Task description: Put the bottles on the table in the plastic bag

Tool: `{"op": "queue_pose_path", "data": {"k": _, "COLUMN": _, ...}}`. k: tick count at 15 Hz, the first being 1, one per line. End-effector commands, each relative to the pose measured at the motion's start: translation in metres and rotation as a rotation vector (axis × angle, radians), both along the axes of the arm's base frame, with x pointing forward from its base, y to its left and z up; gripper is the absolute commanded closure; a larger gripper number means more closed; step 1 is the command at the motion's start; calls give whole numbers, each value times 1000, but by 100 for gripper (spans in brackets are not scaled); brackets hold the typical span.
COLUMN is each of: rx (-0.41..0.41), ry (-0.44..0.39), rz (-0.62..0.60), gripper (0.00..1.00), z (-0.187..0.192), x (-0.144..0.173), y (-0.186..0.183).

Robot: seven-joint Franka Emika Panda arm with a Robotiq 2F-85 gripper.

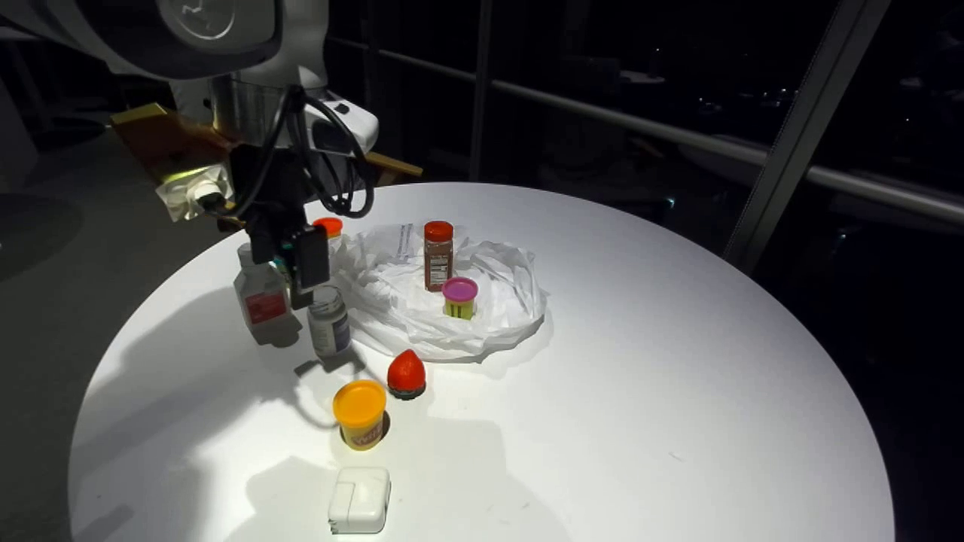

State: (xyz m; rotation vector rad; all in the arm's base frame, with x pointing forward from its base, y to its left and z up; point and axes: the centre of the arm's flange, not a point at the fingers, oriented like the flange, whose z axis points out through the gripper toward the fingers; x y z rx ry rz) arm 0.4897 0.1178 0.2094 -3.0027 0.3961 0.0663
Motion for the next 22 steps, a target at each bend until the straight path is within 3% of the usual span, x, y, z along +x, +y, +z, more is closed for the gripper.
{"op": "queue_pose_path", "data": {"k": 1, "rx": -5, "ry": -47, "rz": 44, "gripper": 0, "z": -13, "x": 3, "y": 0}}
{"op": "queue_pose_path", "data": {"k": 11, "rx": -25, "ry": -144, "rz": 55, "gripper": 3, "z": -47, "x": 9, "y": 7}}
{"op": "queue_pose_path", "data": {"k": 12, "rx": -30, "ry": -160, "rz": 58, "gripper": 26, "z": -49, "x": 10, "y": 7}}
{"op": "queue_pose_path", "data": {"k": 14, "rx": -46, "ry": -179, "rz": 68, "gripper": 28, "z": -51, "x": 10, "y": 7}}
{"op": "queue_pose_path", "data": {"k": 20, "rx": -150, "ry": -210, "rz": 120, "gripper": 74, "z": -38, "x": 10, "y": -5}}
{"op": "queue_pose_path", "data": {"k": 22, "rx": -177, "ry": -199, "rz": 142, "gripper": 74, "z": -35, "x": 2, "y": 0}}
